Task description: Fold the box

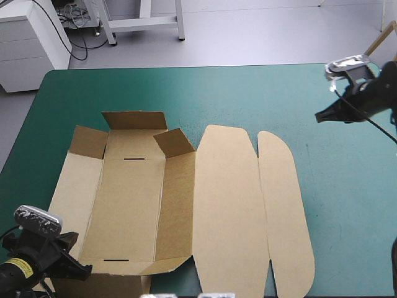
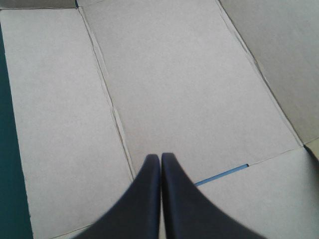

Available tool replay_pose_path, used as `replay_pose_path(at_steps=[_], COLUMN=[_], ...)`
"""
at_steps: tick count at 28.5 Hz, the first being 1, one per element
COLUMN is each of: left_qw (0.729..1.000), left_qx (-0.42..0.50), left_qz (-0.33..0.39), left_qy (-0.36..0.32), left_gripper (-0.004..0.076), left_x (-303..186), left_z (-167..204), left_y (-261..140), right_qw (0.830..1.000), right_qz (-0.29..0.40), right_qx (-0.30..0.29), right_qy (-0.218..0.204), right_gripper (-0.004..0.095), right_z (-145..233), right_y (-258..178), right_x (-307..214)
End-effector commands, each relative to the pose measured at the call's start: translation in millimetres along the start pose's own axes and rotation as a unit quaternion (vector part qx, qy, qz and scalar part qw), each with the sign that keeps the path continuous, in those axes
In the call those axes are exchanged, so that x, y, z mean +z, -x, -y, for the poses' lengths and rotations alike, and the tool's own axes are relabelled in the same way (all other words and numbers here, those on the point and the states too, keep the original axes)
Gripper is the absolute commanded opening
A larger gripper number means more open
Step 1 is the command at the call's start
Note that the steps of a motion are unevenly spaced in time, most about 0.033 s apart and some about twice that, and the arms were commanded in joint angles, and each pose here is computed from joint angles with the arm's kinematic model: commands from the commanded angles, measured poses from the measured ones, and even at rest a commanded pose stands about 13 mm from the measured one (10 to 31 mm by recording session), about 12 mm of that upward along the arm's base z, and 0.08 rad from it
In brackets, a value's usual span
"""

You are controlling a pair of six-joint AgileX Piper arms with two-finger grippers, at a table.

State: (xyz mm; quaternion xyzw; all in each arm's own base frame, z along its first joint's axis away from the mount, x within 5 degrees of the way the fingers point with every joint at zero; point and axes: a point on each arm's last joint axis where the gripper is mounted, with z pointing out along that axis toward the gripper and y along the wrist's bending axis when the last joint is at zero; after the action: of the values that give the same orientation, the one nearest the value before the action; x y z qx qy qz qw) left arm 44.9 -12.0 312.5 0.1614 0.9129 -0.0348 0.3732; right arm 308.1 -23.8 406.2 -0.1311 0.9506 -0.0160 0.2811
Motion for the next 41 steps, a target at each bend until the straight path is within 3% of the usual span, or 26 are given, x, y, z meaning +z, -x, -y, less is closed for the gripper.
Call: replay_pose_path(at_steps=[1,6,17,29,37,41], left_qw=[0.999,1.000,1.000,1.000,0.999,0.993], left_qx=[-0.005,-0.006,-0.006,-0.022,-0.034,-0.103], left_qz=[0.032,0.027,0.028,-0.004,0.006,0.016], left_qy=[0.000,-0.003,-0.003,0.007,0.030,0.054], left_gripper=[-0.0010,-0.0010,-0.0010,-0.0010,-0.0010,-0.0010], left_x=[-6,-6,-6,26,66,82], left_z=[-1,0,0,-4,-15,-42], left_y=[10,9,9,37,108,142], right_qw=[0.997,0.991,0.990,0.989,0.990,0.990], right_qz=[0.034,0.013,0.029,0.048,0.061,0.062], right_qx=[0.064,0.123,0.131,0.128,0.122,0.120], right_qy=[-0.033,-0.045,-0.039,-0.048,-0.038,-0.034], right_gripper=[-0.0015,-0.0014,-0.0014,-0.0019,-0.0019,-0.0019], right_z=[8,-5,-58,-62,-64,-65], right_y=[-33,-95,-188,-204,-201,-201], right_x=[-40,-53,-57,-39,-39,-39])
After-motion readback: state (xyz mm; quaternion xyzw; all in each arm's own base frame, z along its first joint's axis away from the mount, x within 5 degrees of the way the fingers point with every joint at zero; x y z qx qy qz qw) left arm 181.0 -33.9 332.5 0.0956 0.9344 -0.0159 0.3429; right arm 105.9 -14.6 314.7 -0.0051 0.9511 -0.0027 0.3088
